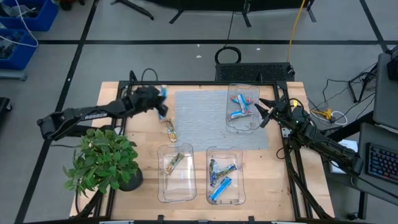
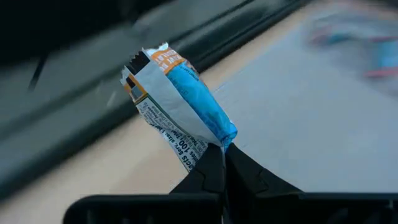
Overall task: Pick and place Granola Bars by type
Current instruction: Put the top left yellow granola bar into the bottom left transparent bin
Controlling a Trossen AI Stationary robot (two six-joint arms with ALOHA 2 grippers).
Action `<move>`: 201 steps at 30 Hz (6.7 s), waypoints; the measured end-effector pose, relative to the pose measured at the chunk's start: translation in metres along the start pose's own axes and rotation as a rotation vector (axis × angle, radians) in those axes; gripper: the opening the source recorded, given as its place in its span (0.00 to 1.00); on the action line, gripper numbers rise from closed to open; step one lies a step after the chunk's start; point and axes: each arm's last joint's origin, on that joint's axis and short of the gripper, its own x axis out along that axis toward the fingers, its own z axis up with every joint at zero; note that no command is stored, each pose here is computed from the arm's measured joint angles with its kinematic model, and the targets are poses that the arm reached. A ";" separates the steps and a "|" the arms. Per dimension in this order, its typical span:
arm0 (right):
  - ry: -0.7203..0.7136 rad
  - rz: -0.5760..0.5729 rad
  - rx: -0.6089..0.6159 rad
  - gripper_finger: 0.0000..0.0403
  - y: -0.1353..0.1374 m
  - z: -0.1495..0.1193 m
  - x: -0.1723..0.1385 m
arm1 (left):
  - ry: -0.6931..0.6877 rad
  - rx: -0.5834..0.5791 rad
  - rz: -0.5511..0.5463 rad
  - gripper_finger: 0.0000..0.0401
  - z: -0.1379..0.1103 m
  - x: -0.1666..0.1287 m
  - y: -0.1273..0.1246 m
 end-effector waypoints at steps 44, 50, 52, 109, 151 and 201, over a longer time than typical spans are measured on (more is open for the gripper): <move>-0.159 -0.024 0.506 0.42 -0.001 0.014 -0.001 | -0.682 0.510 -0.810 0.01 -0.001 -0.012 -0.142; -0.166 -0.090 0.490 0.42 -0.003 0.013 -0.001 | -0.681 0.508 -0.813 0.01 -0.001 -0.013 -0.142; -0.157 -0.063 0.513 0.42 -0.003 0.013 -0.001 | -0.680 0.509 -0.813 0.01 -0.001 -0.012 -0.142; -0.062 0.719 -0.018 0.71 0.152 0.070 0.128 | -0.583 0.546 -0.874 0.01 0.030 0.023 -0.169; -0.046 0.733 -0.135 0.00 0.152 0.073 0.120 | -0.593 0.406 -0.782 0.17 0.052 -0.002 -0.156; 0.127 1.116 -0.216 0.00 0.316 -0.014 0.173 | -0.509 0.313 -0.098 0.09 0.090 -0.023 -0.063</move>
